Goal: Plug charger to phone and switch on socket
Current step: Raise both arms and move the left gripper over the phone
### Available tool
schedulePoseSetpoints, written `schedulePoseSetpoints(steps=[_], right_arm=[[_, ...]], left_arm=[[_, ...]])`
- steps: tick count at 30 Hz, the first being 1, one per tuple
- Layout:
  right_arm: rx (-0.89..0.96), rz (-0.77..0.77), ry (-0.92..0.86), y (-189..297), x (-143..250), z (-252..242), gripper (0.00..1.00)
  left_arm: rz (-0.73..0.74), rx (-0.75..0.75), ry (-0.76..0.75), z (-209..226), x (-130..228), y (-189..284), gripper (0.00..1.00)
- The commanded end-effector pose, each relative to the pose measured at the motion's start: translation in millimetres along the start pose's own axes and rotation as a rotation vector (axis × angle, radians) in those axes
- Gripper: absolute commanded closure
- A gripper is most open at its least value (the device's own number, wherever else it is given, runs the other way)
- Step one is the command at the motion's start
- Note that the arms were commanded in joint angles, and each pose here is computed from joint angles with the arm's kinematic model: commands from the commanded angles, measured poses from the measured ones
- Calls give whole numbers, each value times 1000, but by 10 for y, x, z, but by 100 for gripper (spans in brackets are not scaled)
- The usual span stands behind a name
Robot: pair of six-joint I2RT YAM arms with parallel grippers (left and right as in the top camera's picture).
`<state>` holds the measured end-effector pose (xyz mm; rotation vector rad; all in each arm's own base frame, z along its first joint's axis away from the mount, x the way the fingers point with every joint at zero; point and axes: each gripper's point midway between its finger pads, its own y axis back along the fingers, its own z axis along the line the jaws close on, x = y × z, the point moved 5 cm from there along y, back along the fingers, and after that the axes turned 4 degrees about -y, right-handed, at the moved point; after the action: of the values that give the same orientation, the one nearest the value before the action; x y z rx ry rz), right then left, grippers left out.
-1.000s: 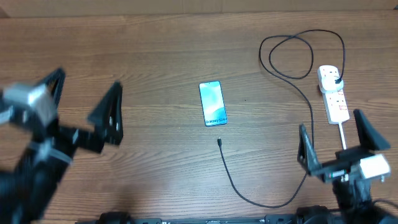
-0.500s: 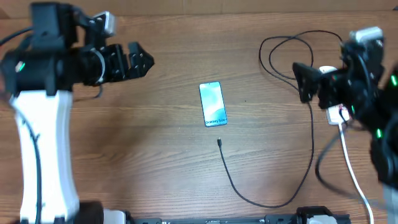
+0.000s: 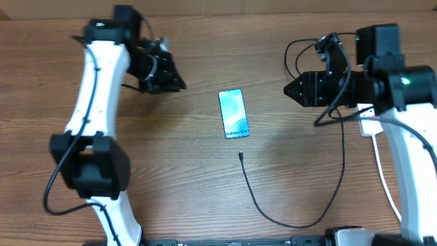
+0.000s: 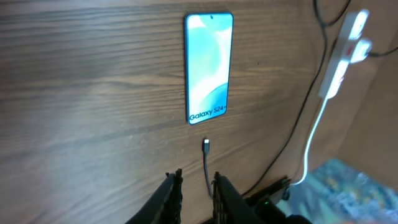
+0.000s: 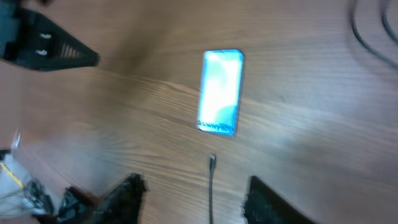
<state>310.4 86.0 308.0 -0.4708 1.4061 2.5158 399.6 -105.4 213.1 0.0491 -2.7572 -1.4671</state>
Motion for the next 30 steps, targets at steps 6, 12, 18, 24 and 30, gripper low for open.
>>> schedulePoseSetpoints(steps=[6, 12, 18, 24, 30], right_arm=[[424, -19, -270, -224, -122, -651, 0], [527, -92, -430, -219, -239, -983, 0], [535, -92, -450, -208, -245, -1054, 0], [530, -90, -451, -211, -243, -1049, 0], [517, -84, -452, -223, -239, -1035, 0]], left_arm=[[-32, -304, -125, -342, -111, -876, 0], [-213, -453, -144, -770, -104, -1217, 0], [-303, -488, -163, -1008, -55, -1354, 0], [-308, -485, -122, -1011, -15, -1418, 0], [-271, -507, -106, -850, 64, -1593, 0]])
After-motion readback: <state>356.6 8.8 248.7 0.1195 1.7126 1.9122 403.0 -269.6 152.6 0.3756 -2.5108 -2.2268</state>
